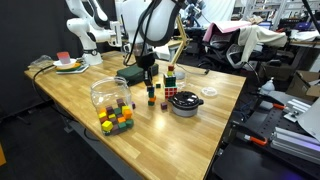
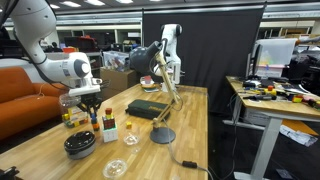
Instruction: Place the blue block on the tower of blocks
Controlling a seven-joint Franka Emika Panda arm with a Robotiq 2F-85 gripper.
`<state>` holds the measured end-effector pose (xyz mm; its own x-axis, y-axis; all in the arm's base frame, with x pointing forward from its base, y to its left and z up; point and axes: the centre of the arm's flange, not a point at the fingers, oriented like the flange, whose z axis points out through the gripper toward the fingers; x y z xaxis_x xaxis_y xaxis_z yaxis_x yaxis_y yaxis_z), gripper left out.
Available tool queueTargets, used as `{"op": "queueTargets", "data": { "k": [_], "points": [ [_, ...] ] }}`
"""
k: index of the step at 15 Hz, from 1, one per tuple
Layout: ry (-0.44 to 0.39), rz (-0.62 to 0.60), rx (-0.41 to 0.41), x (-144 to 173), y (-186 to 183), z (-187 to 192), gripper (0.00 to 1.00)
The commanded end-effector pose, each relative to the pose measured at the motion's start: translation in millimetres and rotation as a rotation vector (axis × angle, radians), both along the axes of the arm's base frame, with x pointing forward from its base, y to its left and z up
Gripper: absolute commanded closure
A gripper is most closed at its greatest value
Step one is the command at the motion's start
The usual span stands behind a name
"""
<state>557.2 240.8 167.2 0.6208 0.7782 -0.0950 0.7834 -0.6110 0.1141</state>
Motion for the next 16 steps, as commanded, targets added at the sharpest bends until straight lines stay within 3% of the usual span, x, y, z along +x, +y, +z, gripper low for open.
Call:
{"op": "queueTargets", "data": {
  "k": [1, 3, 11, 12, 13, 14, 16],
  "points": [
    [0.017, 0.02, -0.011, 10.0, 1.9, 1.5, 0.95],
    [0.023, 0.019, -0.017, 11.1, 1.1, 1.7, 0.9],
    [0.047, 0.015, -0.028, 10.9, 0.8, -0.2, 0.88],
    [0.052, 0.012, -0.027, 10.9, 0.7, -1.9, 0.83],
    [0.056, 0.009, -0.024, 11.1, 0.7, -3.4, 0.63],
    [0.055, 0.003, -0.02, 11.7, 1.0, -4.4, 0.54],
    [0.048, -0.004, -0.01, 14.1, 1.9, -5.8, 0.42]
  ]
}}
